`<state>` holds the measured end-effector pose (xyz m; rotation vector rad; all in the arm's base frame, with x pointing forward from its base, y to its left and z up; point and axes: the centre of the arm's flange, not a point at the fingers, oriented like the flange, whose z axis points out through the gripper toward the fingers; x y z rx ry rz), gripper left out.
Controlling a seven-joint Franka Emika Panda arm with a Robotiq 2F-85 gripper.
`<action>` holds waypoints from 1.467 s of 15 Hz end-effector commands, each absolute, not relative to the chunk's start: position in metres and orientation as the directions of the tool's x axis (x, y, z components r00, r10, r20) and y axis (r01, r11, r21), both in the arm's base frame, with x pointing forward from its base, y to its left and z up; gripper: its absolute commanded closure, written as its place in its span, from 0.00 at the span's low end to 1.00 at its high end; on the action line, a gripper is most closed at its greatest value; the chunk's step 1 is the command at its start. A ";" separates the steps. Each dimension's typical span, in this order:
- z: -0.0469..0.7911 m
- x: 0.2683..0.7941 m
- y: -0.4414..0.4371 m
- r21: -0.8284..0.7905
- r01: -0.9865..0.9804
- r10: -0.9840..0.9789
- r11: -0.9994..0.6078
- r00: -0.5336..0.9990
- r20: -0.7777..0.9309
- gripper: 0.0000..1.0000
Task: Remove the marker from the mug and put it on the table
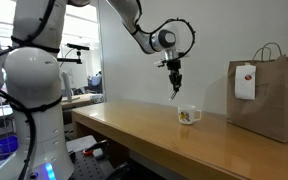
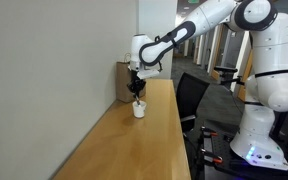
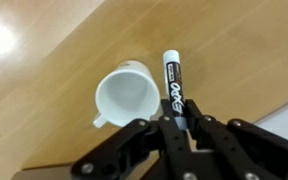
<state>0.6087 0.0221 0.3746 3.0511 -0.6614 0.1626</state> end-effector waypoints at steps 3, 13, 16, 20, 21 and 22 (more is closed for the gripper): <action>0.337 0.616 0.074 -0.060 -0.155 -0.155 -0.986 0.988 -0.004 0.95; 0.248 0.658 0.136 -0.039 0.073 0.079 -0.997 0.975 -0.206 0.95; 0.249 0.670 0.133 -0.039 0.108 0.114 -0.993 0.968 -0.224 0.53; 0.270 0.665 0.126 -0.049 0.126 0.133 -0.991 0.974 -0.182 0.26; 0.281 0.659 0.123 -0.041 0.121 0.126 -0.992 0.980 -0.152 0.17; 0.292 0.655 0.119 -0.044 0.122 0.127 -0.992 0.981 -0.145 0.11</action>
